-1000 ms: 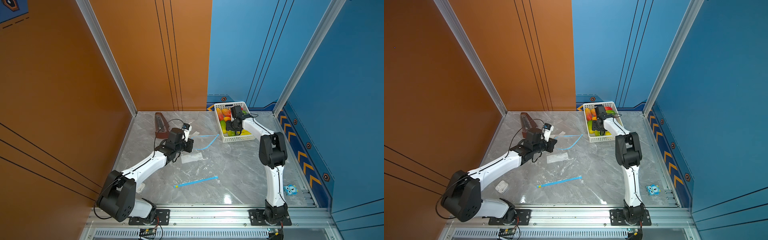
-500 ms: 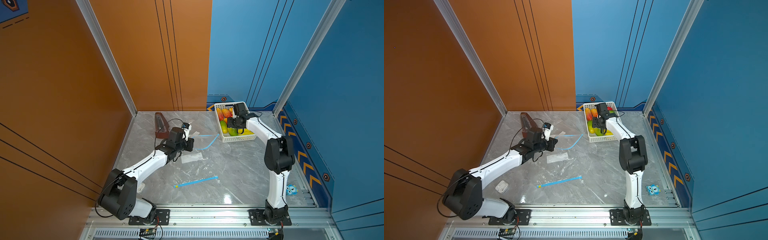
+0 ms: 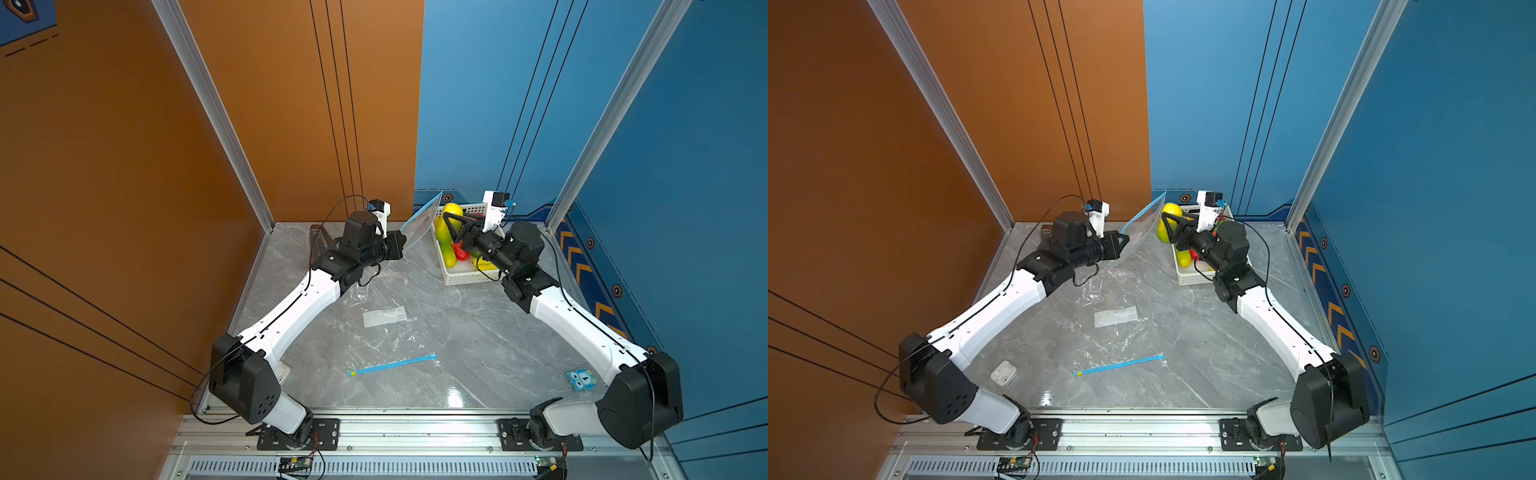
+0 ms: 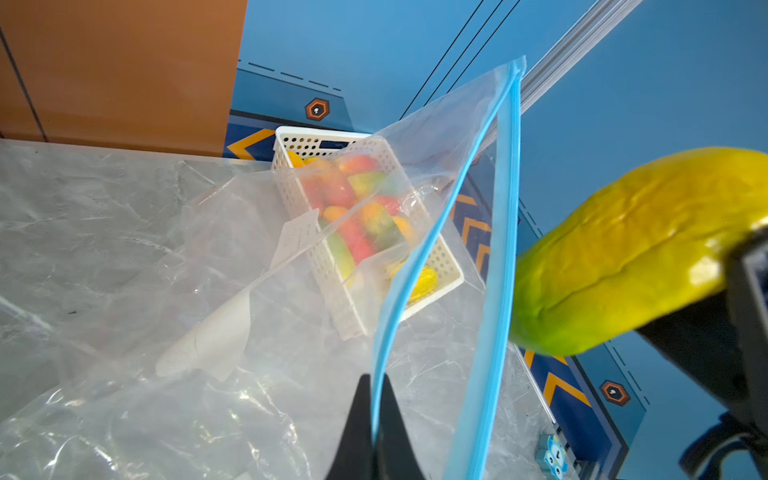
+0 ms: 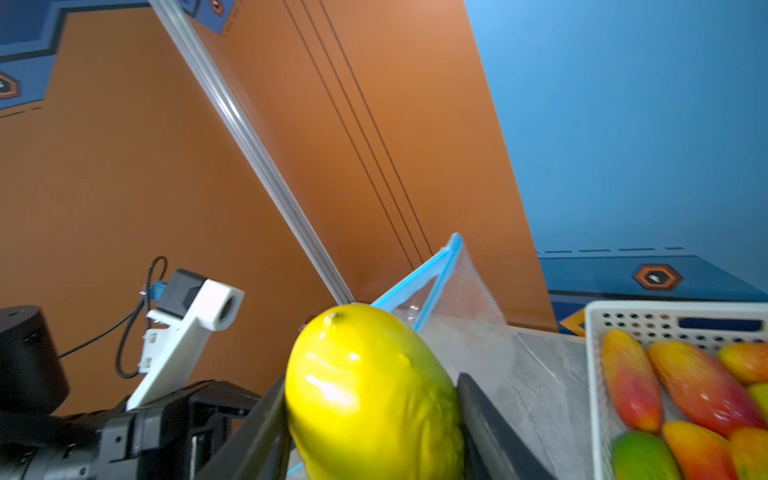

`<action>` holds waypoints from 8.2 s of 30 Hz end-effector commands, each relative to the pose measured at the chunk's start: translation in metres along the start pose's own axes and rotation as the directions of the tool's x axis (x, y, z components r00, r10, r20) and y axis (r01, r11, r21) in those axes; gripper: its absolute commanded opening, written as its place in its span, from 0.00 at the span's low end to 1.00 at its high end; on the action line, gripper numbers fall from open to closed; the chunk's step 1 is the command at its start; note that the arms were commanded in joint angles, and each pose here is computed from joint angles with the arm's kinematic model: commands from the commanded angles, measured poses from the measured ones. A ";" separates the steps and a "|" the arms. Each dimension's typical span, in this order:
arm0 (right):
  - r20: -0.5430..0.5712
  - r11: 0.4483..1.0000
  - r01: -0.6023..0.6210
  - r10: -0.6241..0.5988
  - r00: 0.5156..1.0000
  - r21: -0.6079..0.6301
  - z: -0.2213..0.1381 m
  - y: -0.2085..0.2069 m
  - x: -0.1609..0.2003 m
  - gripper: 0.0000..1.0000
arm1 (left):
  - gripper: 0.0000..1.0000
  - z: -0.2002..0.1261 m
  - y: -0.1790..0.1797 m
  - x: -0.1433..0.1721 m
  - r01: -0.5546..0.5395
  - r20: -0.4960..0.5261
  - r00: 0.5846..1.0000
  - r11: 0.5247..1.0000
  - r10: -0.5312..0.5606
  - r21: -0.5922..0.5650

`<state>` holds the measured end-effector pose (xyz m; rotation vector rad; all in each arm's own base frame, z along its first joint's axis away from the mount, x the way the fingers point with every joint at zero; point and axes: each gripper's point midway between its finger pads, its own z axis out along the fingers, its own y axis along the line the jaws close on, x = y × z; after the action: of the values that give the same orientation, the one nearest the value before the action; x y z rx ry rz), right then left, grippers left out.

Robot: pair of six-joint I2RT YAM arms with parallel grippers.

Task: Place the mango in a zip-top bag and seal the zipper
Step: Pick up the mango from the basket, then place the mango in the zipper food storage bag, then pick up the mango from the basket, then place the mango in the zipper food storage bag, then pick up the mango from the basket, then place the mango in the zipper food storage bag, then pick up the mango from the basket.

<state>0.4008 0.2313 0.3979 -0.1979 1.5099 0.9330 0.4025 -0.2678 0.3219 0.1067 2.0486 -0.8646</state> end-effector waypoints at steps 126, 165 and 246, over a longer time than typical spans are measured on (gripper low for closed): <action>0.038 0.990 0.111 -0.114 0.993 0.088 0.062 -0.001 -0.033 0.86 | 0.00 0.006 0.072 -0.025 0.126 -0.081 0.989 0.992 -0.127 -0.014; -0.742 0.688 0.370 0.372 0.558 0.624 0.034 -0.344 0.254 0.62 | 0.00 0.005 0.081 -0.019 0.102 -0.088 0.991 0.994 -0.104 -0.034; -0.294 0.355 0.112 0.516 0.805 0.928 -0.025 -0.363 0.177 0.76 | 0.00 0.000 0.078 -0.030 0.091 -0.067 0.993 0.996 -0.092 -0.021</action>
<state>0.5733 0.0603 0.0915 0.5803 2.4480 0.0791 0.4557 -0.2051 0.2923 0.0092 2.1635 -0.9160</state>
